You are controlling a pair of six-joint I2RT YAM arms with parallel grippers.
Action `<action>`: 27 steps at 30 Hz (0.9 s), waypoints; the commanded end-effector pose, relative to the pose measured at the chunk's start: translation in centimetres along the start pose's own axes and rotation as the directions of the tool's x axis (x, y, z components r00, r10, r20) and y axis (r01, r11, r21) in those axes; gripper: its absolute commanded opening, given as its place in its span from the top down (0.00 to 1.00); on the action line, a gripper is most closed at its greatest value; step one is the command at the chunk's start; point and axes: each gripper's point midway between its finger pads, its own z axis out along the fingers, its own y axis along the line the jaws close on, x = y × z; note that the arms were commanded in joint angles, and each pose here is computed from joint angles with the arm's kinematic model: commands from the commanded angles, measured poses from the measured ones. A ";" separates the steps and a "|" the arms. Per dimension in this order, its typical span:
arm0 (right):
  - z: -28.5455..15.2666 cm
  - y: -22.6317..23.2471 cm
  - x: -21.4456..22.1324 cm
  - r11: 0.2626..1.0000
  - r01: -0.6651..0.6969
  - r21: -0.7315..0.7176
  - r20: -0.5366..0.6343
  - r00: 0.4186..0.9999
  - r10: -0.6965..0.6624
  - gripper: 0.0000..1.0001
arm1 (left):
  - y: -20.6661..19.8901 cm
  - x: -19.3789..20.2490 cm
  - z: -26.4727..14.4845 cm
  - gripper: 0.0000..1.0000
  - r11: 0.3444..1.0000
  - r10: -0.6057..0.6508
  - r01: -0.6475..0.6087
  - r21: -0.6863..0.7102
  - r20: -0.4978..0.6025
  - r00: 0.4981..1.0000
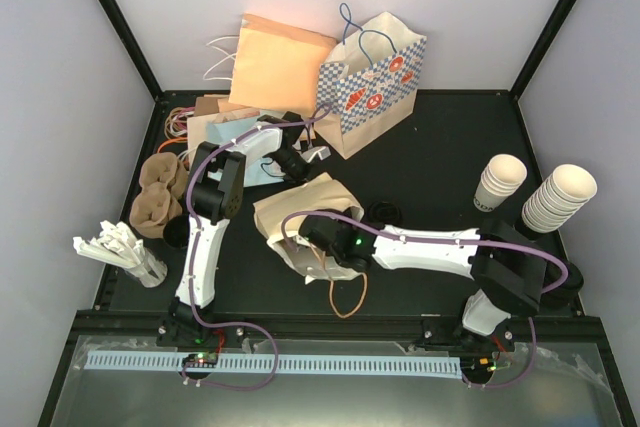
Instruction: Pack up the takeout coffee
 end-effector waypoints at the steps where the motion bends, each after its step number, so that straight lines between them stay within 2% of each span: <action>1: 1.9 4.3 5.8 0.981 0.077 -0.180 -0.178 0.978 -0.109 0.30 | -4.0 3.4 1.4 0.85 0.991 -0.062 0.079 0.107 -0.153 0.986; 3: 1.7 3.9 5.7 0.982 0.075 -0.174 -0.179 0.978 -0.107 0.29 | -4.0 3.4 1.3 0.82 0.991 -0.062 0.079 0.105 -0.154 0.986; 5: 1.5 3.5 5.5 0.983 0.072 -0.167 -0.175 0.979 -0.102 0.21 | -4.0 3.4 1.2 0.78 0.992 -0.063 0.078 0.100 -0.152 0.986; 6: 1.5 3.2 5.4 0.986 0.066 -0.156 -0.173 0.981 -0.093 0.20 | -4.0 3.3 1.2 0.77 0.992 -0.064 0.080 0.099 -0.151 0.986; 12: 1.0 1.9 4.6 0.991 0.047 -0.127 -0.152 0.986 -0.066 0.16 | -4.0 3.2 1.1 0.76 0.992 -0.065 0.079 0.096 -0.146 0.987; 20: 0.3 0.5 2.5 0.994 0.016 -0.104 -0.074 0.997 -0.024 0.19 | -3.9 3.1 1.1 0.76 0.992 -0.067 0.081 0.100 -0.143 0.987; 27: 1.1 1.6 1.0 0.993 0.024 -0.112 -0.043 0.999 -0.029 0.20 | -3.9 3.3 1.3 0.76 0.991 -0.070 0.086 0.103 -0.148 0.987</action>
